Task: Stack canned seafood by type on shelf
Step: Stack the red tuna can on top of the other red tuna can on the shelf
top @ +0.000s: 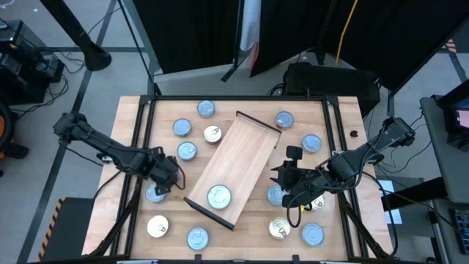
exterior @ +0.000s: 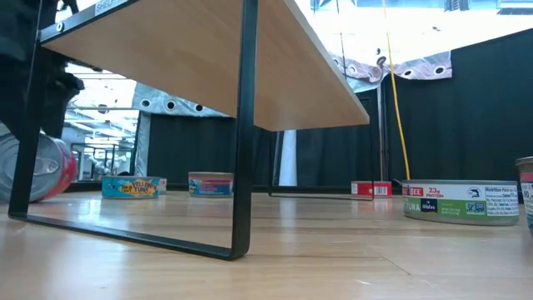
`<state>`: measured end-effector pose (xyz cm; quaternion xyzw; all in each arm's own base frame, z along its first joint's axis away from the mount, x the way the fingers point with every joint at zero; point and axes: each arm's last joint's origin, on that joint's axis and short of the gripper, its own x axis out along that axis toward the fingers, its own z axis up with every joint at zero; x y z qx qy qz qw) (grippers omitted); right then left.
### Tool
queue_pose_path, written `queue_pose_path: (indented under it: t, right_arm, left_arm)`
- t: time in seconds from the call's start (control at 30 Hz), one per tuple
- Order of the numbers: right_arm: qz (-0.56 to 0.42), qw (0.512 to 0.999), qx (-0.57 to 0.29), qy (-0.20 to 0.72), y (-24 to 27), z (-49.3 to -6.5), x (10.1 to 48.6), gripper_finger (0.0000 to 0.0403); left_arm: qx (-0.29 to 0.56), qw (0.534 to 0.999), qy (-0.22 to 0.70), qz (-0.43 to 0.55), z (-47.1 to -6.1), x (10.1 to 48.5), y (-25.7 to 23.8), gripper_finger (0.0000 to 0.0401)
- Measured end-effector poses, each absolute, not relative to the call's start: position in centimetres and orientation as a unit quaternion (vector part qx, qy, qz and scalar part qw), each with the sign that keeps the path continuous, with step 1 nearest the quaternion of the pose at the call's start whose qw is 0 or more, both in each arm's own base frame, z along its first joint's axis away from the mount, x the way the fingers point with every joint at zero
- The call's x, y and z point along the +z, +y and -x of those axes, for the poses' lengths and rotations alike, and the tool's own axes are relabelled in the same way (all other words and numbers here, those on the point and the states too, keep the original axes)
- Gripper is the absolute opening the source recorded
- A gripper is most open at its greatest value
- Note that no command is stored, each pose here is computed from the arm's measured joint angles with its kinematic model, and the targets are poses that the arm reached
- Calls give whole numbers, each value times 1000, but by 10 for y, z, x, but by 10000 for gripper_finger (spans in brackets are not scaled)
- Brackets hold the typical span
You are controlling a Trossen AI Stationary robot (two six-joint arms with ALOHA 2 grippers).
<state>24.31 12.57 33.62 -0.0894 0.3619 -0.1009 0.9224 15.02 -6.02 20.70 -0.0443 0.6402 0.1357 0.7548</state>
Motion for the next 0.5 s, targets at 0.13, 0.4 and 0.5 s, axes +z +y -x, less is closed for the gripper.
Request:
queue_pose_path:
  t: [0.13, 0.4, 0.5]
  right_arm:
    - [90, 922, -101, 362, 126, -243, 336, 118]
    - [96, 922, -98, 363, 126, -243, 336, 118]
    - [96, 922, -98, 363, 126, -243, 336, 118]
  left_arm:
    - [144, 720, 679, 29, -157, 196, -57, 296]
    - [88, 718, 691, 17, -173, 184, -59, 231]
    - [92, 724, 683, 9, -174, 184, -59, 173]
